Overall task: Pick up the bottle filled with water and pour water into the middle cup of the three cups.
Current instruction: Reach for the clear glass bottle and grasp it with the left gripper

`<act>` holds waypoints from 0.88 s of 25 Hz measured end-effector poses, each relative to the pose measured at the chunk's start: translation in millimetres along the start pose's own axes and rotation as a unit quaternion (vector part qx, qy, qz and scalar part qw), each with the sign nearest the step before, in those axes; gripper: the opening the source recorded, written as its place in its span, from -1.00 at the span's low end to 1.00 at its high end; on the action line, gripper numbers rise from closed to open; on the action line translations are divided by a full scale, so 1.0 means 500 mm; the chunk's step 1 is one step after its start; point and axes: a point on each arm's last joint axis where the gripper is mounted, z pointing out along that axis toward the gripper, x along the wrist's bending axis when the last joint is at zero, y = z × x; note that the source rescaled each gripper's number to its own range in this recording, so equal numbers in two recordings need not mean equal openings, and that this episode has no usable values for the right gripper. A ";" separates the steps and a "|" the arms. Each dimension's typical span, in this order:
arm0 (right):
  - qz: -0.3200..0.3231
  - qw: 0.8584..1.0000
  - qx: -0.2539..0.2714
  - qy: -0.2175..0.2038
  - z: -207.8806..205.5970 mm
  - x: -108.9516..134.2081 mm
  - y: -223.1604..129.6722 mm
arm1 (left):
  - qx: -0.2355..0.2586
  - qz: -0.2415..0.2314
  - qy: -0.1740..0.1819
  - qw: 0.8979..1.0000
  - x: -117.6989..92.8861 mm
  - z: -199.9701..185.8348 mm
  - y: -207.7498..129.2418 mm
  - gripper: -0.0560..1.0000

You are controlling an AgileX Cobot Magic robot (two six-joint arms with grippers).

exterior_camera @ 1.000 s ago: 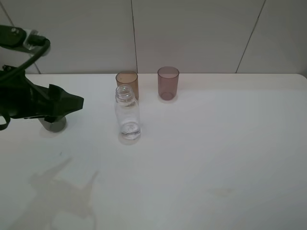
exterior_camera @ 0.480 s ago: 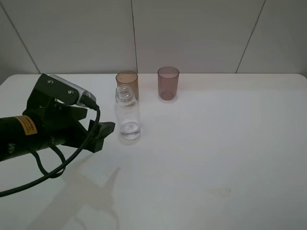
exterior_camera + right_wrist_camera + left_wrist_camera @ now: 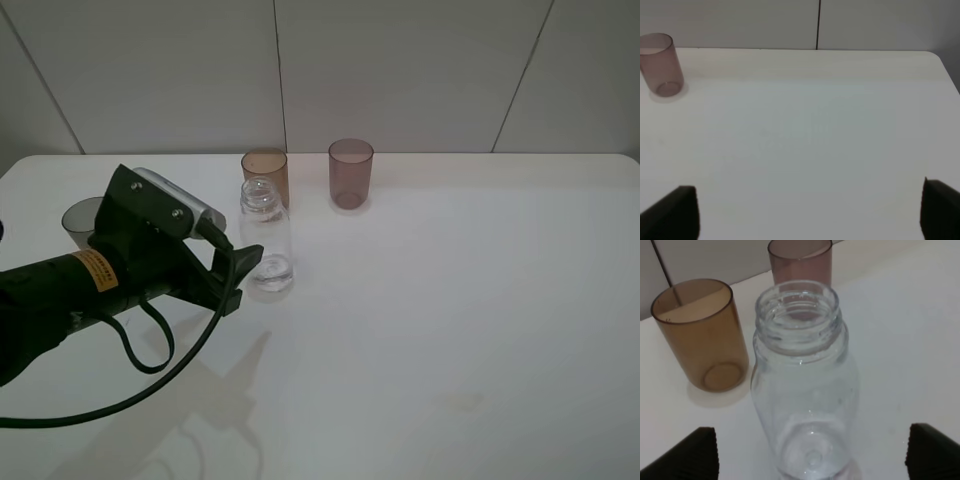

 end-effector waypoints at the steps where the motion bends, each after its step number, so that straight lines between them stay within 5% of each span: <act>1: 0.000 1.000 0.000 0.000 0.000 0.000 0.000 | 0.003 -0.004 0.005 1.000 0.002 0.000 -0.002 1.00; 22: 0.000 1.000 0.000 0.000 0.000 0.000 0.000 | -0.026 -0.014 0.024 0.999 0.009 0.002 0.004 1.00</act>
